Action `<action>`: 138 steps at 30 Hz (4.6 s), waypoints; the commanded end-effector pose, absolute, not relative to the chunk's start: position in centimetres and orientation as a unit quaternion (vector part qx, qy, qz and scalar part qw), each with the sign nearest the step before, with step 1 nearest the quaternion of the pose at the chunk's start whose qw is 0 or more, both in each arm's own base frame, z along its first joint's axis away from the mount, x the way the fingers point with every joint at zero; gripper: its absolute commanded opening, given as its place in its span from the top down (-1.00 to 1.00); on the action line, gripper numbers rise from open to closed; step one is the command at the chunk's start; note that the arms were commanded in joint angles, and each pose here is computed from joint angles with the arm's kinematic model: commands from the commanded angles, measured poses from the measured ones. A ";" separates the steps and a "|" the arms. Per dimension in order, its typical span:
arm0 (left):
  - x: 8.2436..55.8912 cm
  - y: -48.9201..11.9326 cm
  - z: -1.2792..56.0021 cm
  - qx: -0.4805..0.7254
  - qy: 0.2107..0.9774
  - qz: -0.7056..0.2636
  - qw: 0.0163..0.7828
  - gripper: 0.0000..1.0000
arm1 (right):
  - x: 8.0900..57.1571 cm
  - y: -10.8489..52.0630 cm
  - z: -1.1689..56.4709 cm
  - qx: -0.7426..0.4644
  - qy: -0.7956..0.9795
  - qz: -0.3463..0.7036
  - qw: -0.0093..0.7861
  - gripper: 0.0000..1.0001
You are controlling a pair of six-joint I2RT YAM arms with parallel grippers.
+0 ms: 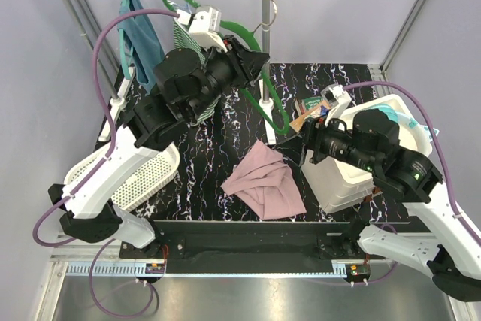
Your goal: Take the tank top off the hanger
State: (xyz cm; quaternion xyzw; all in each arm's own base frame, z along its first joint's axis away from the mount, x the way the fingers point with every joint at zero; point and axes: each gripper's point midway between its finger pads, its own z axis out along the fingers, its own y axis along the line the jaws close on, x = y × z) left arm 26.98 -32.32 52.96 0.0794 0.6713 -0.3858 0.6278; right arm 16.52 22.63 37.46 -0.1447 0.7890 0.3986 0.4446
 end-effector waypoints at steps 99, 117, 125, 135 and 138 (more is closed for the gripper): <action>13.7 -19.9 29.2 0.067 0.879 -0.344 0.325 -0.79 | 34.8 24.6 40.4 0.003 0.828 0.177 0.532 0.62; 15.5 -27.1 18.8 0.125 0.947 -0.221 0.199 -0.82 | 16.2 13.9 43.0 -0.031 0.792 0.314 0.522 -0.99; 17.7 -35.3 11.1 0.184 0.952 -0.191 0.152 -0.88 | 11.6 8.3 42.1 0.026 0.793 0.307 0.525 -0.99; 17.1 -33.2 0.3 0.193 0.966 -0.113 0.129 -0.67 | 11.1 8.2 41.9 0.029 0.796 0.312 0.518 -0.99; 16.7 -30.9 0.3 0.192 0.967 -0.095 0.142 -0.06 | 11.6 8.8 41.5 0.019 0.802 0.306 0.513 -0.99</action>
